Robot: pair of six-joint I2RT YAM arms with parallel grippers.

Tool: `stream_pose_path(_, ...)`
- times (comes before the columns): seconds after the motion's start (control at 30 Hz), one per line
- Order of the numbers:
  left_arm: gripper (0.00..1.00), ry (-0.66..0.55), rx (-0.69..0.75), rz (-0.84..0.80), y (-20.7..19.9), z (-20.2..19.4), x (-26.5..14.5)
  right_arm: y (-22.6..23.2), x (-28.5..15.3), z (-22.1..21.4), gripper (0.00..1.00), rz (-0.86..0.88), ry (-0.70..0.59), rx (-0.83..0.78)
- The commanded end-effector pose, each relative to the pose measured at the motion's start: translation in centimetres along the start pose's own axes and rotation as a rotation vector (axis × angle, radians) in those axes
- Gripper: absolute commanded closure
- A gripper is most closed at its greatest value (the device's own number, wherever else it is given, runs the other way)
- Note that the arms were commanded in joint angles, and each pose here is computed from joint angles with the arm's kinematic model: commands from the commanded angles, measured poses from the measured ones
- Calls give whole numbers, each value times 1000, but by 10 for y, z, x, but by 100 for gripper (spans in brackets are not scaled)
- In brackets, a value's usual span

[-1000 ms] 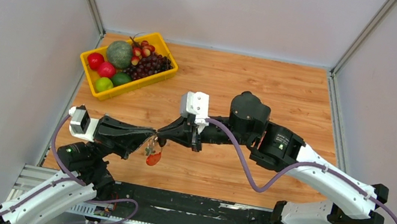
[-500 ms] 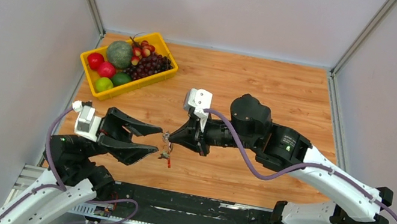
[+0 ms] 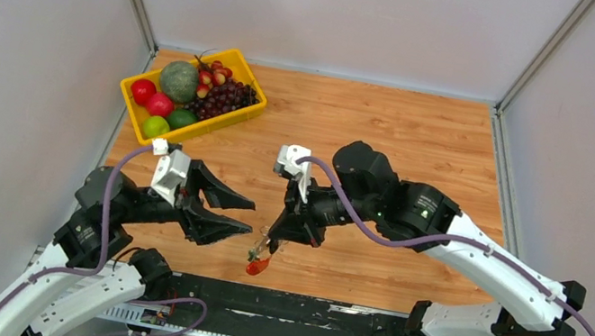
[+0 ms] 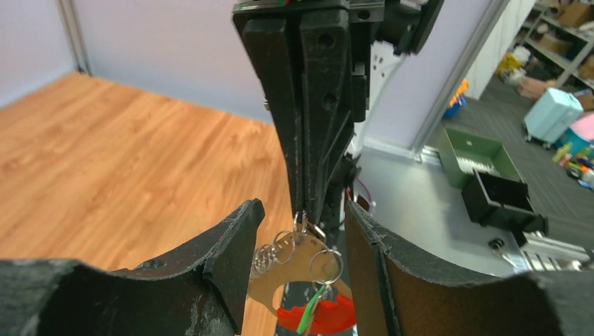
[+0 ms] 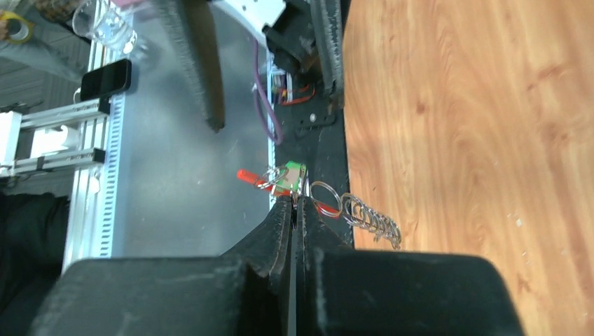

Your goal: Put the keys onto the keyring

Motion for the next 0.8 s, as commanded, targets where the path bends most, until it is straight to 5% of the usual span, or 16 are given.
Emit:
stream_pose_path(0.0, 42, 150, -17, -21, 0, -6, 0, -1, 7, -17, 100, 100, 77, 96)
stream_pose_path(0.77, 43, 261, -58, -29, 11, -24, 3, -3, 20, -10, 100, 200, 84, 74)
Point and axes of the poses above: each gripper's point midway between its finger pads, its own x axis out along the fingers, its own y axis along the line the jaws close on, z = x × y, the point moved 9 cm from there along -x, back along the fingers, and after that the axes turned 11 degrees about -x, right-handed, at the moved point
